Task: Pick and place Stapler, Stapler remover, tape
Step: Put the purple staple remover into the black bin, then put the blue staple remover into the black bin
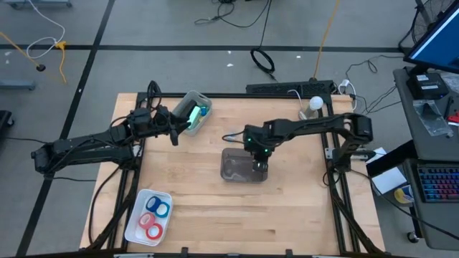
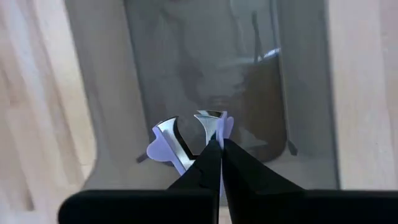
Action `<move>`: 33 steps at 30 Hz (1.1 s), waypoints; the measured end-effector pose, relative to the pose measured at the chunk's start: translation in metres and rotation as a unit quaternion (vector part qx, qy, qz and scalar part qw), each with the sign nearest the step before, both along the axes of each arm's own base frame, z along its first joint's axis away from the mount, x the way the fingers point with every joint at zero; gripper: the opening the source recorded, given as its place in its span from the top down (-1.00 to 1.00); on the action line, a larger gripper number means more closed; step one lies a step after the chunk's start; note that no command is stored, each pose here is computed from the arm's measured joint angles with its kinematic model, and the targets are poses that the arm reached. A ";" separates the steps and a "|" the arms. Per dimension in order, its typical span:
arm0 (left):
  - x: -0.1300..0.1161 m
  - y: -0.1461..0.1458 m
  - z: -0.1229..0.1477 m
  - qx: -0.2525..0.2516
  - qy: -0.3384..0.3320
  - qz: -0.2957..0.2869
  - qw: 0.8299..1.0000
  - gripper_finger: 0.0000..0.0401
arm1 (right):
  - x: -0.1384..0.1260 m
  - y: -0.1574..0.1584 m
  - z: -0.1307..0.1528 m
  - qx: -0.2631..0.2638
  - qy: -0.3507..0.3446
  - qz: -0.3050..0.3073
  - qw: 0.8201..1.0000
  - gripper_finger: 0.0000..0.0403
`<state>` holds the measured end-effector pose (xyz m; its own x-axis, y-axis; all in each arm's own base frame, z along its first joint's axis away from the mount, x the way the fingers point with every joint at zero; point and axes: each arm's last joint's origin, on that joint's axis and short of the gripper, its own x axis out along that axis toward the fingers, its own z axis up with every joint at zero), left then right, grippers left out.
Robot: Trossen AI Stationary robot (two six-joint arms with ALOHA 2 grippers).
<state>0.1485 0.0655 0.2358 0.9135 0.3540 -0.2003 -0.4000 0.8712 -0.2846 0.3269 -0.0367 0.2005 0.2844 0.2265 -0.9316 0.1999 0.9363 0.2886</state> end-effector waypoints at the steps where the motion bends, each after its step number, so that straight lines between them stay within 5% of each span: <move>1: 0.000 0.000 0.000 0.000 0.000 0.000 1.000 0.32 | 0.002 0.000 -0.004 -0.001 0.002 0.006 1.000 1.00; 24: 0.000 0.000 0.000 0.001 0.000 -0.001 1.000 0.32 | 0.006 -0.001 -0.018 -0.009 0.013 0.041 0.999 0.75; 29: 0.000 0.000 0.000 0.001 0.000 -0.001 1.000 0.32 | 0.008 -0.001 0.021 -0.036 -0.063 0.085 0.994 0.73; 33: 0.000 0.000 0.000 0.003 0.000 -0.002 1.000 0.32 | 0.010 -0.004 0.067 -0.114 -0.186 0.138 0.966 0.74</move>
